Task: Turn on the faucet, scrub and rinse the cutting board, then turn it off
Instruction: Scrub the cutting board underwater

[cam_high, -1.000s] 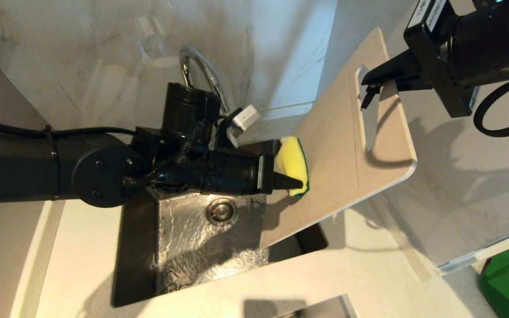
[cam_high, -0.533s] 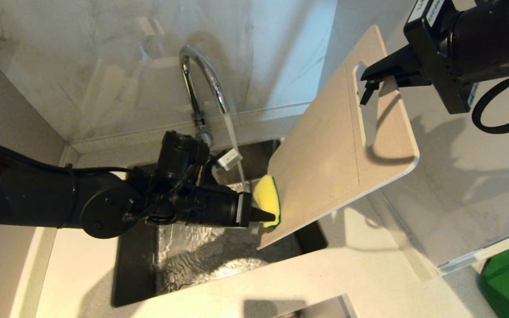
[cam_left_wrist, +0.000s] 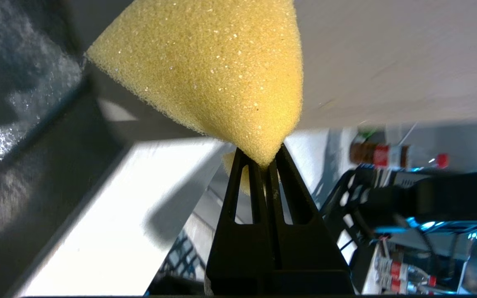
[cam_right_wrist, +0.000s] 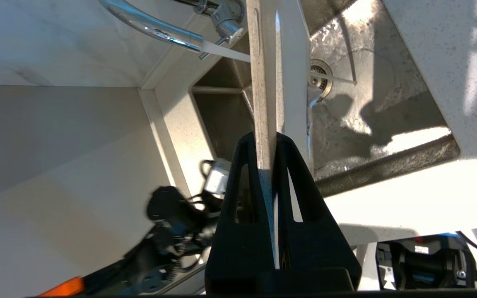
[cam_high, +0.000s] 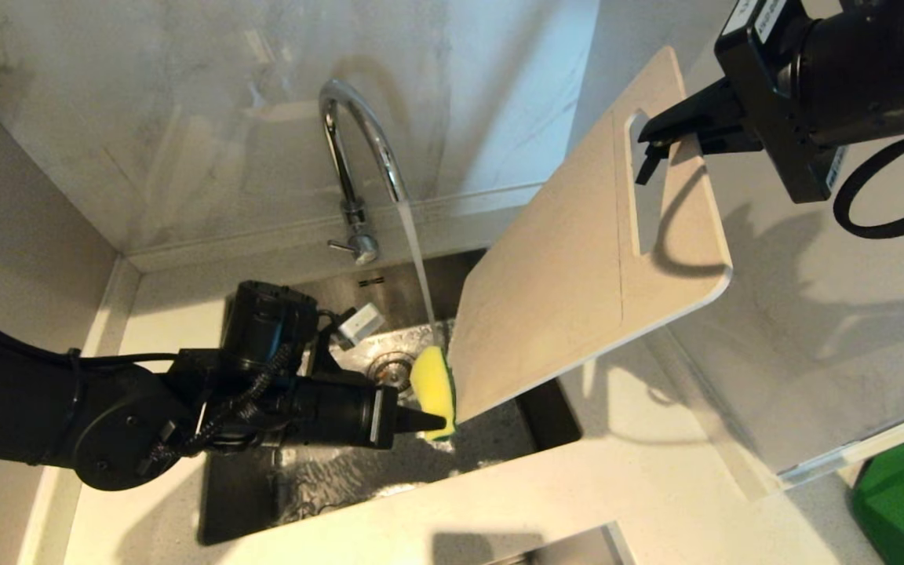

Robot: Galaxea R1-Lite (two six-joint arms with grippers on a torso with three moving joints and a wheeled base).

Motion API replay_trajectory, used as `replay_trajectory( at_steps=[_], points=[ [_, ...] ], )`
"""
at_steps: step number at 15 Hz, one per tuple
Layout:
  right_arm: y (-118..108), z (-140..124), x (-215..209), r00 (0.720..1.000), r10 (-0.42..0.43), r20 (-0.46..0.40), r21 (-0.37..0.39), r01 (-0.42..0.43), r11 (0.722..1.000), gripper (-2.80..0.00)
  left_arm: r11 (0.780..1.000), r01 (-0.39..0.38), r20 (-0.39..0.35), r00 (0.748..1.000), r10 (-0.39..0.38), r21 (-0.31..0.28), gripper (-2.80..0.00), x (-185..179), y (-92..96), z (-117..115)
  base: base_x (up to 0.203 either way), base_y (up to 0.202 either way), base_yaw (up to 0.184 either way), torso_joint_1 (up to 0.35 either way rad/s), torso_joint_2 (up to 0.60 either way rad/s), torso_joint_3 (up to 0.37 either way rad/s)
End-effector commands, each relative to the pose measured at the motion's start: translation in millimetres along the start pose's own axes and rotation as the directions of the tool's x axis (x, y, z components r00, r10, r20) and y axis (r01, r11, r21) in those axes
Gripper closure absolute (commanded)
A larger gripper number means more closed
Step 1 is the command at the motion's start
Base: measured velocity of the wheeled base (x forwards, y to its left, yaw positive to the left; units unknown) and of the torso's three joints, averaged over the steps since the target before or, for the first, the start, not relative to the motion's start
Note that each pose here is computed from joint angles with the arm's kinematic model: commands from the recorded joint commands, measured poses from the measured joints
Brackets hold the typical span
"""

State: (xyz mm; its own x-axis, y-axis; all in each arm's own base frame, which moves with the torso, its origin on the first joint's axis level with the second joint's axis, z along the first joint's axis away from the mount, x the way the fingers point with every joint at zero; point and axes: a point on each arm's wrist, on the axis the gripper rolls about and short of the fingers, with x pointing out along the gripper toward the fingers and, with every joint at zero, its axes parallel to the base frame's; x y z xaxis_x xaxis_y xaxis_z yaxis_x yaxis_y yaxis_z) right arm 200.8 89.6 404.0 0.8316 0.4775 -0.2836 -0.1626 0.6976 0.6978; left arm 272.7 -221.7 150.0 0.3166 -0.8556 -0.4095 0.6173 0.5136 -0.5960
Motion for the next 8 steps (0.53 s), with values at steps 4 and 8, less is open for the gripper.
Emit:
replay_trajectory(
  at_steps=[4, 8],
  points=[
    [-1, -1, -1, 1.000, -0.007, -0.009, 0.005, 0.007, 1.000, 0.00, 0.989, 0.100, 0.117, 0.987, -0.113, 0.107, 0.00, -29, -74.1, 80, 0.000, 0.000, 0.000, 0.000, 0.00, 0.000],
    [0, -2, -5, 1.000, -0.002, -0.007, 0.003, 0.002, 1.000, 0.00, 0.984, 0.124, 0.129, 0.982, -0.140, 0.130, 0.00, 7, -78.9, 113, 0.000, 0.000, 0.000, 0.000, 0.00, 0.000]
  ],
)
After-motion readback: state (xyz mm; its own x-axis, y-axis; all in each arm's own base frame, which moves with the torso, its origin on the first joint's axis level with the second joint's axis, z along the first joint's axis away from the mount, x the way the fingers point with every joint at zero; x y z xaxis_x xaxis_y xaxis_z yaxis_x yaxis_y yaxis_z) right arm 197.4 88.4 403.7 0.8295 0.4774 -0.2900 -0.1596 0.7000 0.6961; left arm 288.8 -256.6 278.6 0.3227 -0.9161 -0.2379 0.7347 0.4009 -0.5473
